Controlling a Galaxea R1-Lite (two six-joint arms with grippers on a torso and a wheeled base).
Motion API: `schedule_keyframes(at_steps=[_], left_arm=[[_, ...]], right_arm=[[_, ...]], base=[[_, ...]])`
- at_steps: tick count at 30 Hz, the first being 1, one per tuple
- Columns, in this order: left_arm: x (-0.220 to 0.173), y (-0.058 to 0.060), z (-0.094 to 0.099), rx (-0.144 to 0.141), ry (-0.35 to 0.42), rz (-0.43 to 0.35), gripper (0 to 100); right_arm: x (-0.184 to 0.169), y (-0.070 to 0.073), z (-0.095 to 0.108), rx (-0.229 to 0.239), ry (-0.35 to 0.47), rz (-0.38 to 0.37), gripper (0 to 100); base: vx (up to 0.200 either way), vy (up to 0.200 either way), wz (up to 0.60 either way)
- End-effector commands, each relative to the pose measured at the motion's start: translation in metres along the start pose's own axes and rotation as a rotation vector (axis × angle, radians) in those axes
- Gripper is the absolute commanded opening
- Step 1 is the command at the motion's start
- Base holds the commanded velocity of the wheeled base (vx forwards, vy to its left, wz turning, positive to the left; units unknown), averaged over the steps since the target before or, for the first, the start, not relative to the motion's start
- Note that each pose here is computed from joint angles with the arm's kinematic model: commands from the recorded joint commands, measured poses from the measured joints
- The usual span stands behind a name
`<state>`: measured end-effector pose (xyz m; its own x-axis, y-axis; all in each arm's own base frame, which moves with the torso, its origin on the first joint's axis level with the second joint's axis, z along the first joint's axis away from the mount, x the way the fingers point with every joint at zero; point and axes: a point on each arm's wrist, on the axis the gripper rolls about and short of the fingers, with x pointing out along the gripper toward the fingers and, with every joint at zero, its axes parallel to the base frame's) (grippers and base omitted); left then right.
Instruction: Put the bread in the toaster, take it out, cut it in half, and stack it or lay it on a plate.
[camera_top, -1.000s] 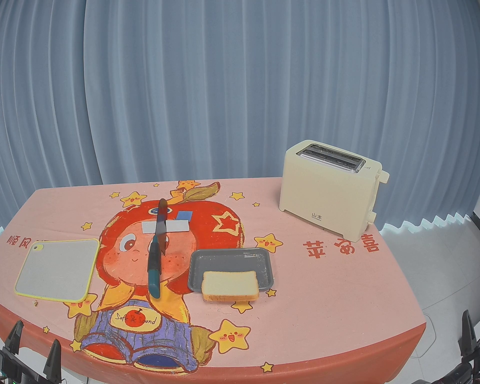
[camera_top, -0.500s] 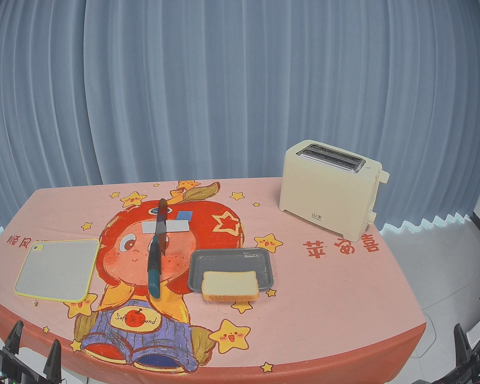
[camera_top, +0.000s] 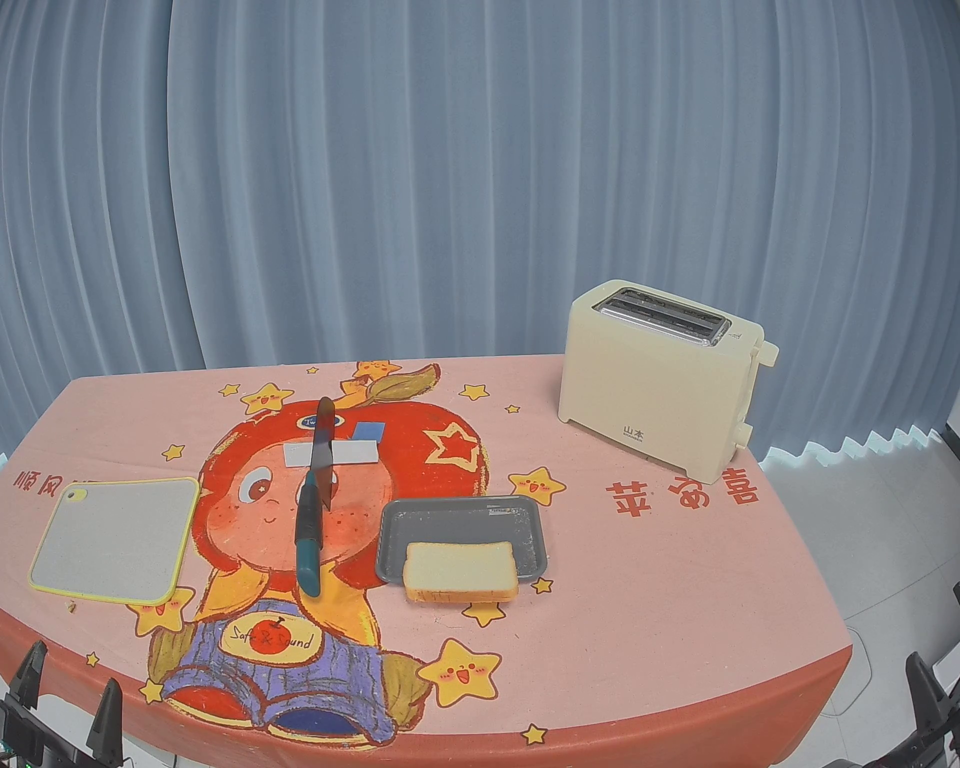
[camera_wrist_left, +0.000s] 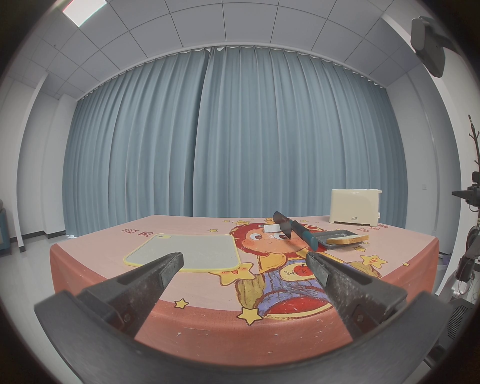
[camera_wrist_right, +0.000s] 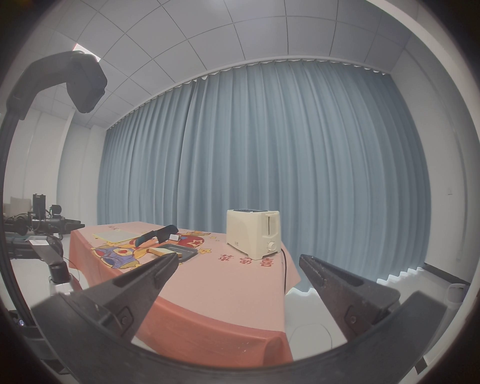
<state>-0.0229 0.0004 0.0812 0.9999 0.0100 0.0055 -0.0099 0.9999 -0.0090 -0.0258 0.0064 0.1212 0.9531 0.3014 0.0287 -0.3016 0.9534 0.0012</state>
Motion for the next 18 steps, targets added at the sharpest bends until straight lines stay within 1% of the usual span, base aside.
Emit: schedule_keyframes(at_steps=[1,6,8,10,11,14,15,16,18], left_arm=[[0.001,0.000,-0.005,0.000,0.018,0.001,100],[0.001,0.000,-0.005,0.000,0.018,0.001,100],[0.001,0.000,-0.005,0.000,0.018,0.001,100],[0.001,0.000,-0.005,0.000,0.018,0.001,100],[0.001,0.000,-0.005,0.000,0.018,0.001,100],[0.001,0.000,-0.005,0.000,0.018,0.001,100],[0.001,0.000,-0.005,0.000,0.018,0.001,100],[0.001,0.000,-0.005,0.000,0.018,0.001,100],[0.001,0.000,-0.005,0.000,0.018,0.001,100]], right_arm=[[0.009,-0.002,0.005,0.008,0.061,0.030,100],[0.016,-0.003,0.022,0.008,0.080,0.088,100],[0.020,-0.003,0.033,0.012,0.090,0.125,100],[0.023,-0.004,0.036,0.015,0.097,0.136,100],[0.026,-0.004,0.043,0.014,0.099,0.159,100],[0.034,-0.006,0.057,0.012,0.103,0.194,100],[0.034,-0.006,0.057,0.012,0.103,0.194,100],[0.039,-0.007,0.066,0.009,0.105,0.213,100],[0.043,-0.008,0.070,0.012,0.113,0.219,100]], base=[[0.000,0.000,0.00],[0.000,0.000,0.00],[0.000,0.000,0.00],[0.000,0.000,0.00],[0.000,0.000,0.00],[0.000,0.000,0.00],[0.000,0.000,0.00],[0.000,0.000,0.00],[0.000,0.000,0.00]])
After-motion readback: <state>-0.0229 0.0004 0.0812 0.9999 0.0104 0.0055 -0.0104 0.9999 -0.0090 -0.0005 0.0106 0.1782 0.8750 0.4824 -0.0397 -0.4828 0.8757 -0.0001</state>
